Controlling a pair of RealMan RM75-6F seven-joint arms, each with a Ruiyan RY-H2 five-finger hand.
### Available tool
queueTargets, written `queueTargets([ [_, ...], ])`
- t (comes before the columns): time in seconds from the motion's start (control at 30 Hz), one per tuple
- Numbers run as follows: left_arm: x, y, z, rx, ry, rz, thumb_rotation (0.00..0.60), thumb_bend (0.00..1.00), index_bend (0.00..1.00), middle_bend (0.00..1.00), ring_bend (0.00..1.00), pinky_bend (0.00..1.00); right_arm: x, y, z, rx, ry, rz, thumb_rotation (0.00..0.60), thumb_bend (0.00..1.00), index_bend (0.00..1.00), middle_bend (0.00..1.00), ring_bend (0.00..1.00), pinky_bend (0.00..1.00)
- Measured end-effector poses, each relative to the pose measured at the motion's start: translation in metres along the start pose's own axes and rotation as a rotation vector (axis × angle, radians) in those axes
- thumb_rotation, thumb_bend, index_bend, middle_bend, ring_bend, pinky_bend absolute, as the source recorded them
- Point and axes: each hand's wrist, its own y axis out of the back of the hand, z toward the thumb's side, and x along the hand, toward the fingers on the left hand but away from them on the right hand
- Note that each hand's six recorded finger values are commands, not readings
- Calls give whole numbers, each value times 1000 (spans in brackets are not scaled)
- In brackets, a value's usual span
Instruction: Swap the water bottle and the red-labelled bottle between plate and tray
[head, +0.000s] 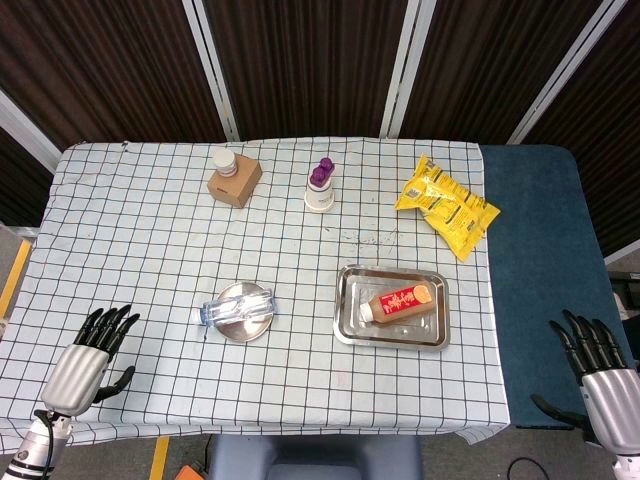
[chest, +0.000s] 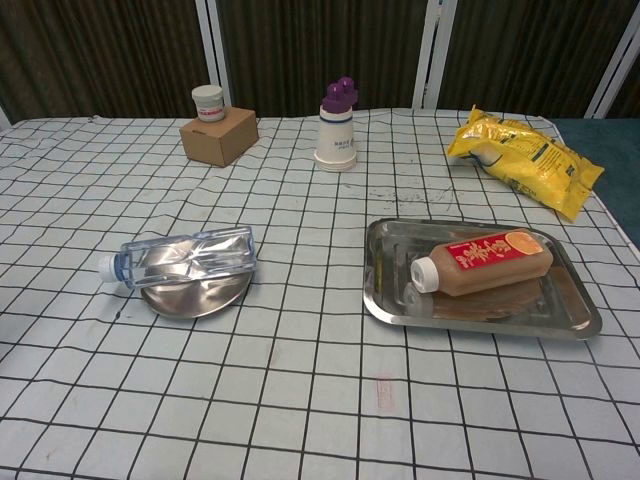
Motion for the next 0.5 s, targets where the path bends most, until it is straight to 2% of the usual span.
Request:
queueTargets([
  [0.27, 5, -12, 14, -7, -31, -13, 600, 384, 0, 0, 0, 39, 1, 1, -1, -3, 1, 15, 600, 121, 0, 0, 0, 0],
  [0.5, 36, -27, 39, -30, -110, -71, 600, 383, 0, 0, 0, 43, 4, 4, -2, -7, -3, 8, 600, 121, 0, 0, 0, 0],
])
